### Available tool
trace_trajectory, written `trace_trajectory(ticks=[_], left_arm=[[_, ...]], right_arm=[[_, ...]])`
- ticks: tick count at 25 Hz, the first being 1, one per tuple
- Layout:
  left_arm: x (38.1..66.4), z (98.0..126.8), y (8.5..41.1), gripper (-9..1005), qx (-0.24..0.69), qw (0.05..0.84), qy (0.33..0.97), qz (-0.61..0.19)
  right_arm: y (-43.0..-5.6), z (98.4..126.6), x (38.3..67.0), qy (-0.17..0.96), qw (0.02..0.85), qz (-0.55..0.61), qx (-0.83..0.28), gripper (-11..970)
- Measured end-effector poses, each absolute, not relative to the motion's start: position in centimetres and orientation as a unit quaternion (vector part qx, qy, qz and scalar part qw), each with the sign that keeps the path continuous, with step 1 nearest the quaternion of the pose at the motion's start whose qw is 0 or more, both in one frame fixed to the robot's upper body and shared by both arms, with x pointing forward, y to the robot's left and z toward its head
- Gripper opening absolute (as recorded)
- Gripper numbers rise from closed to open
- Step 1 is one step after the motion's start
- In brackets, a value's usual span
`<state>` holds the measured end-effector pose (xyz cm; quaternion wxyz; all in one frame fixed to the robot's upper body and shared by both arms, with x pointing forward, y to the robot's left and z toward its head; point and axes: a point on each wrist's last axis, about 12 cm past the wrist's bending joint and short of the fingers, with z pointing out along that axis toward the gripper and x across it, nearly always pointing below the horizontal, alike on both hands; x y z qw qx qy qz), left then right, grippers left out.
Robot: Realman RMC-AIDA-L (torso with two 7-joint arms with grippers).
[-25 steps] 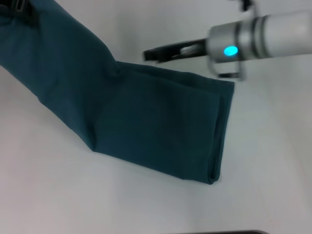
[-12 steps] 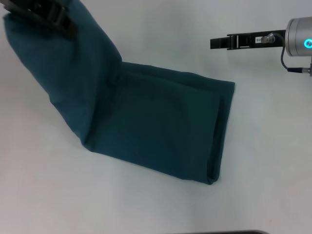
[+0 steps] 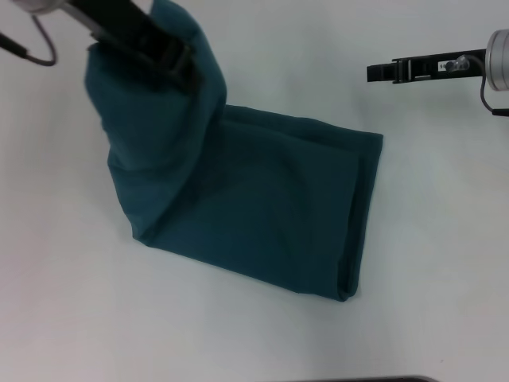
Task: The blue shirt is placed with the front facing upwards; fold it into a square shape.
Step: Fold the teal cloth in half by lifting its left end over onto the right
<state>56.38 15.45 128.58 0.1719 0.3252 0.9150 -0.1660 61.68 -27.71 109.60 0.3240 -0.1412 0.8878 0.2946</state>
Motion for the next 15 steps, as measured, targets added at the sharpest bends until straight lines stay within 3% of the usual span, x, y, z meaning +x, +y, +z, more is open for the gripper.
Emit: trace_trajectory(ticks=[15], left_arm=[[55.3, 129.5, 8.1, 89, 0.415, 0.154, 0.889, -0.12]], right_arm=[[-28.2, 109.9, 62.3, 0.887, 0.343, 0.28, -0.131, 34]])
